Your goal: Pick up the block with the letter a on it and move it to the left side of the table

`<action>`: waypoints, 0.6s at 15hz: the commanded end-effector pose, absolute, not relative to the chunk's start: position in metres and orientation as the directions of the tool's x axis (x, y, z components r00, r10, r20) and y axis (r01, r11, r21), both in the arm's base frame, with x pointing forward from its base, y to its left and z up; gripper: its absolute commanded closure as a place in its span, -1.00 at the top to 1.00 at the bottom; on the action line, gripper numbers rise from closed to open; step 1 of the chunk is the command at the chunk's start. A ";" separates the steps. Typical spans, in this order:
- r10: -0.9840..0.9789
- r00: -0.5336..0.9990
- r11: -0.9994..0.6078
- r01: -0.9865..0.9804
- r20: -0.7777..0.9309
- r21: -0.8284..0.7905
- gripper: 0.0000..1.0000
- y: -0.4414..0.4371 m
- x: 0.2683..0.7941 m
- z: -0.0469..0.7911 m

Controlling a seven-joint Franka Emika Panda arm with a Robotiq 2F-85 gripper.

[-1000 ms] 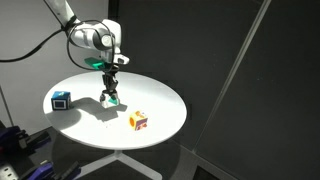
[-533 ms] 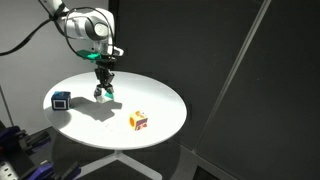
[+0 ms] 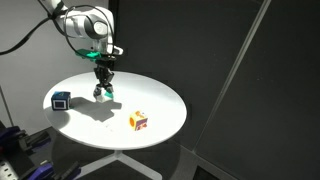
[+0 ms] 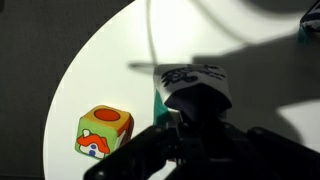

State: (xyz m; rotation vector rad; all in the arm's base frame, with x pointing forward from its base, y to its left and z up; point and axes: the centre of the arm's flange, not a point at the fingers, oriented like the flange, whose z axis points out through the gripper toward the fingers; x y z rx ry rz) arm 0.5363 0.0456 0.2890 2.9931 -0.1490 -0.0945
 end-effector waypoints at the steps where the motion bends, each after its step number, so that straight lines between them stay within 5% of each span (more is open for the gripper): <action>1: -0.103 0.993 -0.985 -0.094 -0.056 0.146 -0.64 0.046 0.536 0.289; 4: -0.103 0.993 -0.985 -0.094 -0.056 0.146 -0.64 0.046 0.536 0.289; 5: -0.085 0.995 -0.987 -0.077 -0.047 0.142 -0.91 0.047 0.535 0.290; 9: 0.011 1.000 -0.991 0.012 -0.007 0.134 -0.91 0.060 0.534 0.296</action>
